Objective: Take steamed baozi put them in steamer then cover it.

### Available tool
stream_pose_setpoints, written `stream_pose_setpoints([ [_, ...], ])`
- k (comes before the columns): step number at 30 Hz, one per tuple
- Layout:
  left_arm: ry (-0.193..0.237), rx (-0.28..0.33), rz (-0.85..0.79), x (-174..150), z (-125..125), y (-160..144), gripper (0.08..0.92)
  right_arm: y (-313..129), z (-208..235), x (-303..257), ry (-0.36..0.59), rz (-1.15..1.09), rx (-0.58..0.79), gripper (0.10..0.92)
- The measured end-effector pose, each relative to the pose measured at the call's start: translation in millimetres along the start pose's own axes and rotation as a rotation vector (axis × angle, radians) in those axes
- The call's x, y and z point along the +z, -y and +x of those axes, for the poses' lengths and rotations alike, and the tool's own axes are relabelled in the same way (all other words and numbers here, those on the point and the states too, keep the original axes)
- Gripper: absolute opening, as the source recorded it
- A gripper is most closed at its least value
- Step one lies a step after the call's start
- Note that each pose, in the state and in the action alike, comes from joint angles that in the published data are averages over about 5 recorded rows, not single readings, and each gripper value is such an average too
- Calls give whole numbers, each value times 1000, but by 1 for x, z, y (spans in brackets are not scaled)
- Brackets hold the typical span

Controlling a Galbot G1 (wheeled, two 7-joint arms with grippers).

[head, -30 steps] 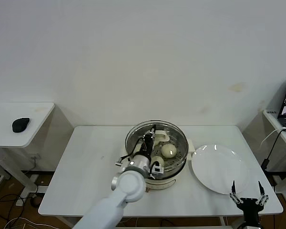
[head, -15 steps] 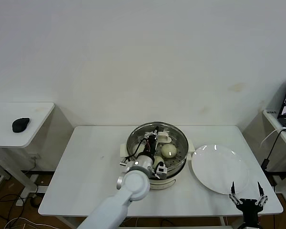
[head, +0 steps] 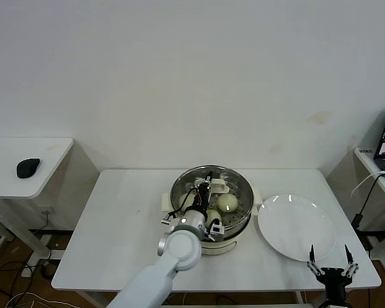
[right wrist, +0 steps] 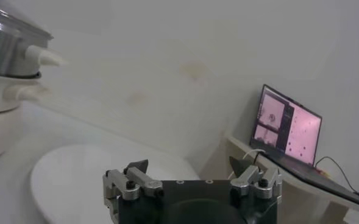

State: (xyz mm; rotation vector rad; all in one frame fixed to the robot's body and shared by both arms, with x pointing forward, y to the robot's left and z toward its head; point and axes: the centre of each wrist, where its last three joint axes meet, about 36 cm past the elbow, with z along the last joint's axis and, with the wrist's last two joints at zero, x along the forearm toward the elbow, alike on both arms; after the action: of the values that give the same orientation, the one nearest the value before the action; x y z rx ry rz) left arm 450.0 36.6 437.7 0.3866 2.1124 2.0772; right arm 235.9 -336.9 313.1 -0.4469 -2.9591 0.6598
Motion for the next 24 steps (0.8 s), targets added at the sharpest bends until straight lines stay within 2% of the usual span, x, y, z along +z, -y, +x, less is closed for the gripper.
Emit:
stream_pose_setpoints([
  [3,0,-1,3,-1,1,1,156,-1,0,0,0,0,-2,823],
  [6,-3,-6,6,-1,2,0,218,-1,0,0,1,-1,-4,823],
  [16,-11,-21,18,2,9,-2,504,-2,1,0,1,0,-10,823],
  [24,5,-41,53,2,32,-8,738,-2,2,0,2,3,-12,823],
])
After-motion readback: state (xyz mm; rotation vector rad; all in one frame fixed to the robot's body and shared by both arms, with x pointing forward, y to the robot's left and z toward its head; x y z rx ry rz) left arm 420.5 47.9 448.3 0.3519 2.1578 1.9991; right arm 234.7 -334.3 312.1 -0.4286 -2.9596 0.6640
